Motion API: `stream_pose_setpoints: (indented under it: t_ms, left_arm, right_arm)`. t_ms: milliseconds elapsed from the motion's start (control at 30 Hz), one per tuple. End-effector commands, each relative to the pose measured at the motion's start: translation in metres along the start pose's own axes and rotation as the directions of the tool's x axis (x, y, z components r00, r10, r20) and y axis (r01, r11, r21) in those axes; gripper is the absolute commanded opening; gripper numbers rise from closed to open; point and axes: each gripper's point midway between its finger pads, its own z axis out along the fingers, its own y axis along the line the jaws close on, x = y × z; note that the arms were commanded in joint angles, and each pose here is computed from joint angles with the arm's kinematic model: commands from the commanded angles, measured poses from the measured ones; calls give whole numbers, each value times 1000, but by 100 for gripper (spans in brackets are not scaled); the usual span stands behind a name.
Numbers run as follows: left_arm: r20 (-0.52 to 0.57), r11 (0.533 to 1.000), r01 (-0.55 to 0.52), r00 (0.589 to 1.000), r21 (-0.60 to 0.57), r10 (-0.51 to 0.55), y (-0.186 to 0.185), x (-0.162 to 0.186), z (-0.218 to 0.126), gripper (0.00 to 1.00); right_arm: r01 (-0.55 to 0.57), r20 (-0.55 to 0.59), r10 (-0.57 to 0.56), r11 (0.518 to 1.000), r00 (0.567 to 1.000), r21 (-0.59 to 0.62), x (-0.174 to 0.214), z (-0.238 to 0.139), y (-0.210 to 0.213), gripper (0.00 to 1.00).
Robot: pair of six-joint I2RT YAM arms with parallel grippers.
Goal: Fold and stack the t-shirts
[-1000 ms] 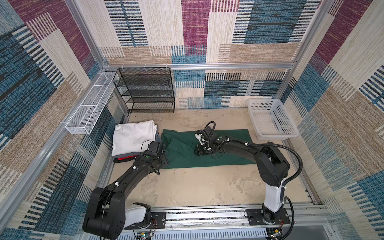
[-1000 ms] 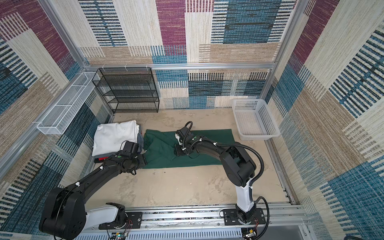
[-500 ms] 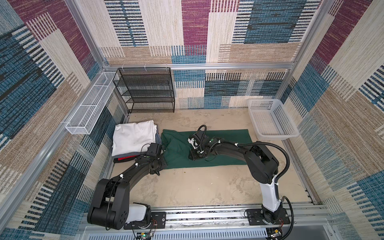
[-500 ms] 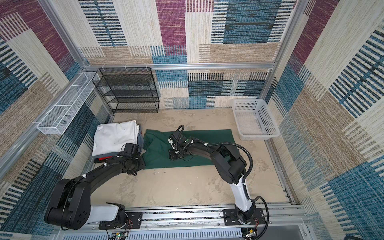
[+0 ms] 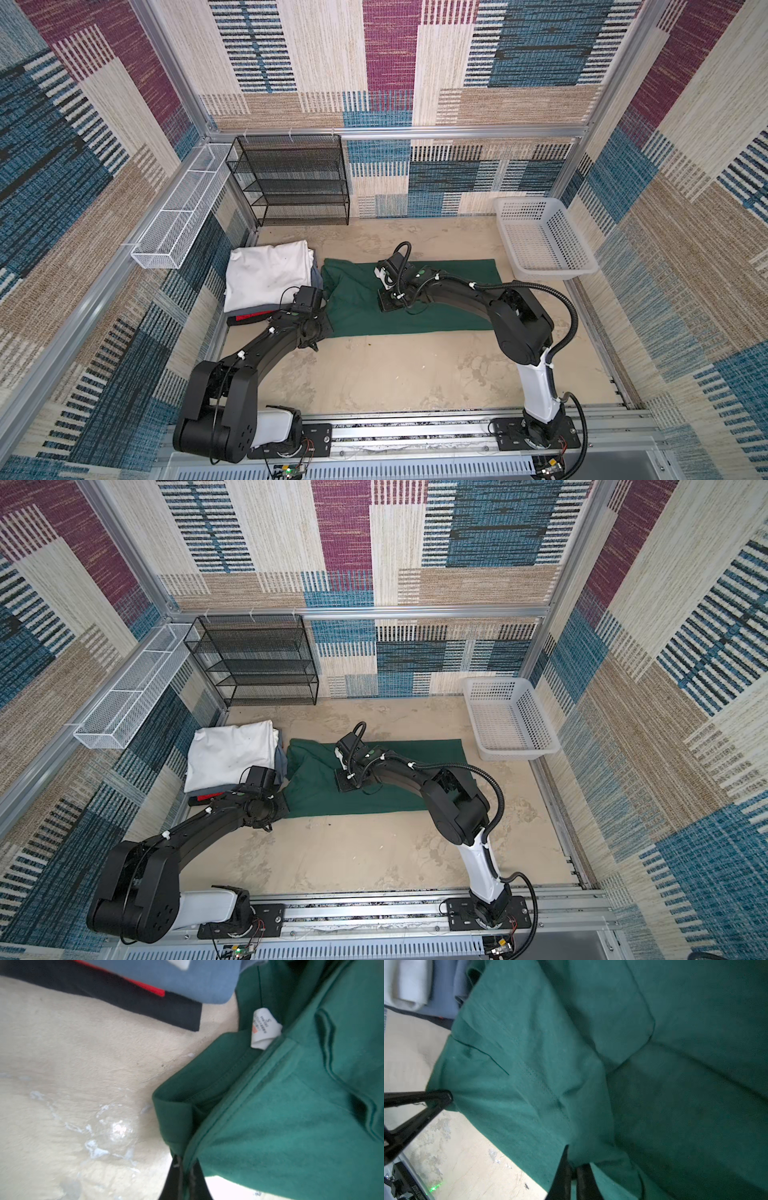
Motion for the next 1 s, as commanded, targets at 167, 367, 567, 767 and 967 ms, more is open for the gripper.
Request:
stream_pose_setpoints:
  t_ms: [167,367,567,767,967]
  left_arm:
    - [-13,997,-50,999,-51,49,11,5,2,0]
    - [-29,996,-62,998,-62,60,14,8,5,0]
    - [-26,997,-65,998,-51,64,12,9,6,0]
    - [-28,997,-70,997,-35,69,10,9,7,0]
    - [-18,998,-68,998,-6,68,4,6,5,0]
  right_arm:
    - [-167,18,168,985,986,-53,-16,-3,-24,10]
    - [-235,30,242,962,970,-138,-34,-1,-33,15]
    - [-246,70,261,954,963,-171,-63,-5,-41,17]
    - [-178,167,154,974,974,142,-71,-20,-88,40]
    - [92,146,-140,950,979,297,-40,-37,-68,28]
